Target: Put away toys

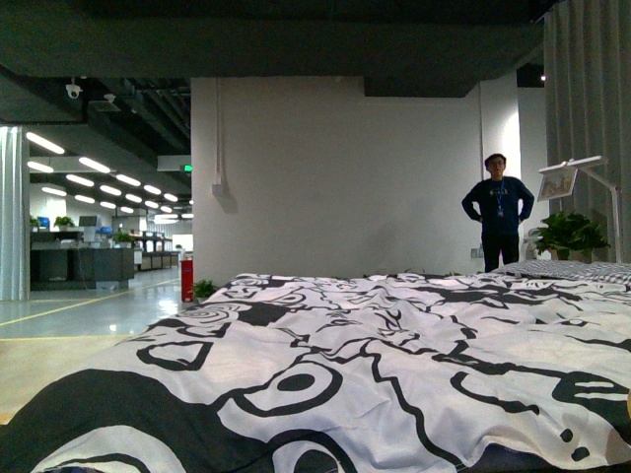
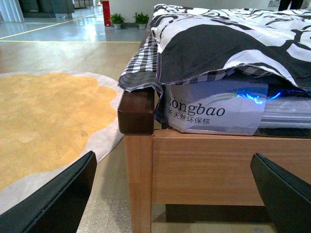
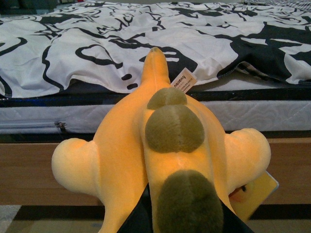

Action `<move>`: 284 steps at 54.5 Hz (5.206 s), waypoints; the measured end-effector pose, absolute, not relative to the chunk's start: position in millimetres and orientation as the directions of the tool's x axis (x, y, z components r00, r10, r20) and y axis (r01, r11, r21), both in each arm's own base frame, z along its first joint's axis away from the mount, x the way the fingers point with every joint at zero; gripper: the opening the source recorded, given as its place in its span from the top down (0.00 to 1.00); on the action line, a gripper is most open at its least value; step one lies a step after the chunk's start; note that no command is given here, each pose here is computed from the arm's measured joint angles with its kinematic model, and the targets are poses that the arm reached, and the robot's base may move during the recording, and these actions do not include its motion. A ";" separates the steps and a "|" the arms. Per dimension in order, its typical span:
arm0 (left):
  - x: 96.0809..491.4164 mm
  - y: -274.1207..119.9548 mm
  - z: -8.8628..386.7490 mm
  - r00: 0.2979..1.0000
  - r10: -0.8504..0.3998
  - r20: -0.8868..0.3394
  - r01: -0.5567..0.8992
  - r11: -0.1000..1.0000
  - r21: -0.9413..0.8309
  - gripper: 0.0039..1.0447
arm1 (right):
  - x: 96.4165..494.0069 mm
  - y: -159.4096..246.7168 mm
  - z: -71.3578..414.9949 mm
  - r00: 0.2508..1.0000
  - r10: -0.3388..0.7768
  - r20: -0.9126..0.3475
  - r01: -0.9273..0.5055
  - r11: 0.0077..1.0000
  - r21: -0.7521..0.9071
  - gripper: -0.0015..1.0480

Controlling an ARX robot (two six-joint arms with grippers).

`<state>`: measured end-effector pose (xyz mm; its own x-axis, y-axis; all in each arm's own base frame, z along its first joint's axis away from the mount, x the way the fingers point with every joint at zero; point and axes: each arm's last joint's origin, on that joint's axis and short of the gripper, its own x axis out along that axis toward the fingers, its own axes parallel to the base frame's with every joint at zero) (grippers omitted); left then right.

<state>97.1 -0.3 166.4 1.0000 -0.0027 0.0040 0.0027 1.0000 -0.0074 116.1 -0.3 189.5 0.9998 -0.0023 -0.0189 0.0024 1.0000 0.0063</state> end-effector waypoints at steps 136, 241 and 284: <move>97.1 -0.2 166.3 1.000 0.000 0.004 0.000 1.000 -0.007 0.06 | 97.3 0.1 167.5 1.000 0.003 0.002 -0.003 1.000 0.006 0.94; 97.1 -0.2 166.3 1.000 -0.002 0.004 0.002 1.000 -0.005 0.06 | 97.3 0.0 167.6 1.000 0.000 0.003 0.000 1.000 0.005 0.94; 97.1 -0.2 166.4 1.000 -0.002 0.004 0.002 1.000 -0.005 0.06 | 97.2 0.0 167.6 1.000 0.000 0.004 0.000 1.000 0.005 0.94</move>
<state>97.1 -0.2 166.4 1.0000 -0.0019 0.0040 0.0019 1.0000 -0.0048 97.2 0.0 167.6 1.0000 0.0004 0.0040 -0.0004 1.0000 0.0051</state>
